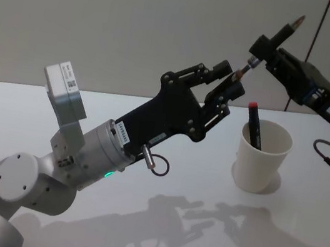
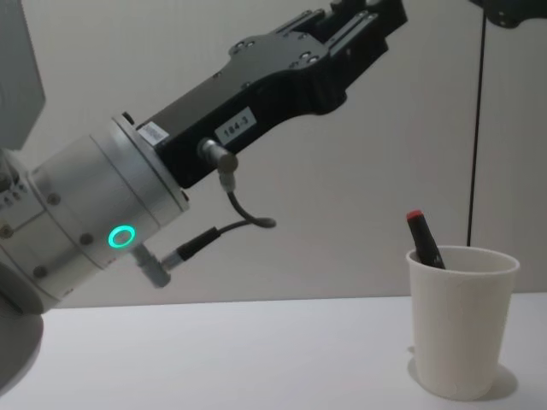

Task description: Place the pen into the pen holder.

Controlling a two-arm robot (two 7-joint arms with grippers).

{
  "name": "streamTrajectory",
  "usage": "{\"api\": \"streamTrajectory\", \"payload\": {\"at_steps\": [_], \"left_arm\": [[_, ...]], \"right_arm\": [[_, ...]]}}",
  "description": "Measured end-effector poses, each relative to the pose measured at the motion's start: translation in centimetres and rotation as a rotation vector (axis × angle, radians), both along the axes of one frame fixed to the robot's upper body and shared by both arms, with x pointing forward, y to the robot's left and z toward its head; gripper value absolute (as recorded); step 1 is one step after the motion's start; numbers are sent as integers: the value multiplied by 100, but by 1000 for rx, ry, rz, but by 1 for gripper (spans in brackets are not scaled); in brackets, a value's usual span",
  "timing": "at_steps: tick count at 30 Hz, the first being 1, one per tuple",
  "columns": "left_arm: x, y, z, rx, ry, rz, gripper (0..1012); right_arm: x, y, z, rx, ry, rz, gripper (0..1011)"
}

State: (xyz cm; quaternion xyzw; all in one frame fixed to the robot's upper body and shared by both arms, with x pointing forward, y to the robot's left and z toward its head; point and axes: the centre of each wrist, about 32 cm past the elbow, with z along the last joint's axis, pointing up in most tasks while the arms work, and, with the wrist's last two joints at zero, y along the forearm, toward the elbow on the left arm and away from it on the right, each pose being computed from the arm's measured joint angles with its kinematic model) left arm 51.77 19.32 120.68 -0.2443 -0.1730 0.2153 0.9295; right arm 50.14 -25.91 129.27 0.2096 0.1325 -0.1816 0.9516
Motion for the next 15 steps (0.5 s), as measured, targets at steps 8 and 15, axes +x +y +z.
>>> {"api": "streamTrajectory", "payload": {"at_steps": [8, 15], "left_arm": [[0, 0, 0, 0, 0, 0, 589], [0, 0, 0, 0, 0, 0, 810]], "right_arm": [[0, 0, 0, 0, 0, 0, 131], [0, 0, 1, 0, 0, 0, 131]]}}
